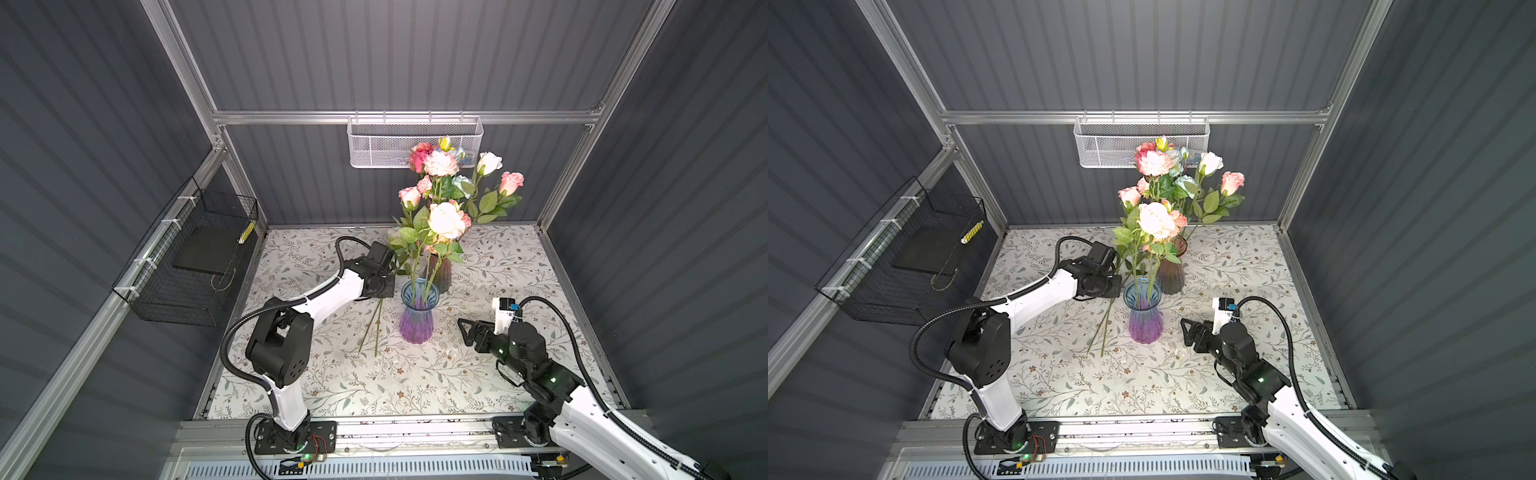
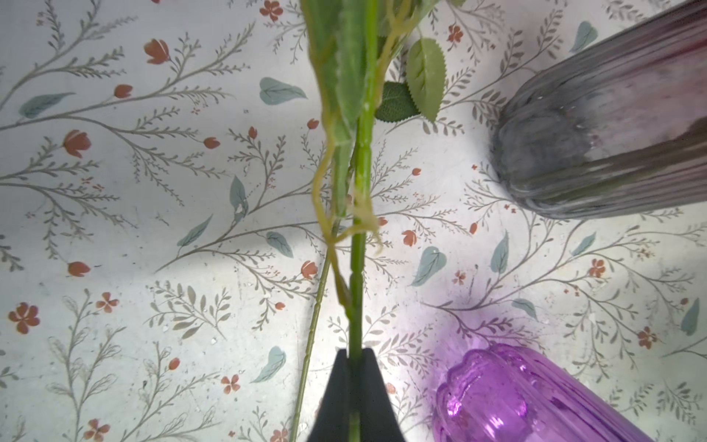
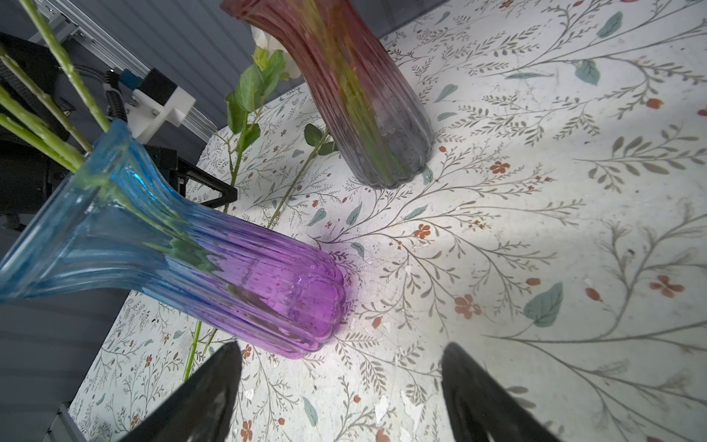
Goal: Arrange the flowers into the vase
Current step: 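Lift the pale blue-white rose upright with the left gripper toward the vase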
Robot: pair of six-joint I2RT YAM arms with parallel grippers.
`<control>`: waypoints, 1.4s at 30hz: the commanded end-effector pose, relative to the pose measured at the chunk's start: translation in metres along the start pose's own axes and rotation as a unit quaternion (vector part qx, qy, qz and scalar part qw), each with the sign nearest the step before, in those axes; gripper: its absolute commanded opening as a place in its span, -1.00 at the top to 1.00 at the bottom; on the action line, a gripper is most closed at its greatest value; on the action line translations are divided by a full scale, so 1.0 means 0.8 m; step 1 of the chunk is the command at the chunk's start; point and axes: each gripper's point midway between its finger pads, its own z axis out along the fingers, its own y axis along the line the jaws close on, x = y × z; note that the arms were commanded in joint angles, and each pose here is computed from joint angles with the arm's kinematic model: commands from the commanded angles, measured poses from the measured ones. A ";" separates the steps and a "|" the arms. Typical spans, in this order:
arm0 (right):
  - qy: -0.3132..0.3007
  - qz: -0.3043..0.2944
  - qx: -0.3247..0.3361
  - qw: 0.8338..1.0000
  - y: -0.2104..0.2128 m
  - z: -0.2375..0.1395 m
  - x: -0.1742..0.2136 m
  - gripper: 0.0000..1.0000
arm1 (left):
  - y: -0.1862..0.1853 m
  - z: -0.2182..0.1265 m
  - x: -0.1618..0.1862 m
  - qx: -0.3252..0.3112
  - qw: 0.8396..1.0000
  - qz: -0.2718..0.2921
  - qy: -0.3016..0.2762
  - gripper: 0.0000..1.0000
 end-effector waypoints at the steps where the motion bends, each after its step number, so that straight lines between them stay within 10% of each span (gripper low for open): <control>1: -0.014 0.000 -0.014 1.000 0.014 -0.005 -0.018 -0.67 | 0.020 -0.012 0.004 -0.018 1.000 -0.016 -0.008 1.00; 13: 0.081 -0.021 -0.190 0.978 0.097 -0.007 0.012 -0.82 | 0.061 -0.114 -0.008 -0.043 0.984 -0.046 -0.168 1.00; 26: 0.095 -0.005 -0.183 0.978 0.095 0.001 0.017 -0.98 | 0.033 -0.308 -0.019 0.151 0.855 -0.041 -0.495 1.00; 37: 0.076 -0.003 -0.163 0.984 0.088 0.000 0.008 -0.98 | -0.010 -0.386 -0.044 0.245 0.797 -0.002 -0.552 1.00; 42: 0.066 -0.005 -0.155 0.986 0.084 -0.003 0.004 -0.98 | -0.018 -0.391 -0.058 0.240 0.805 0.011 -0.542 1.00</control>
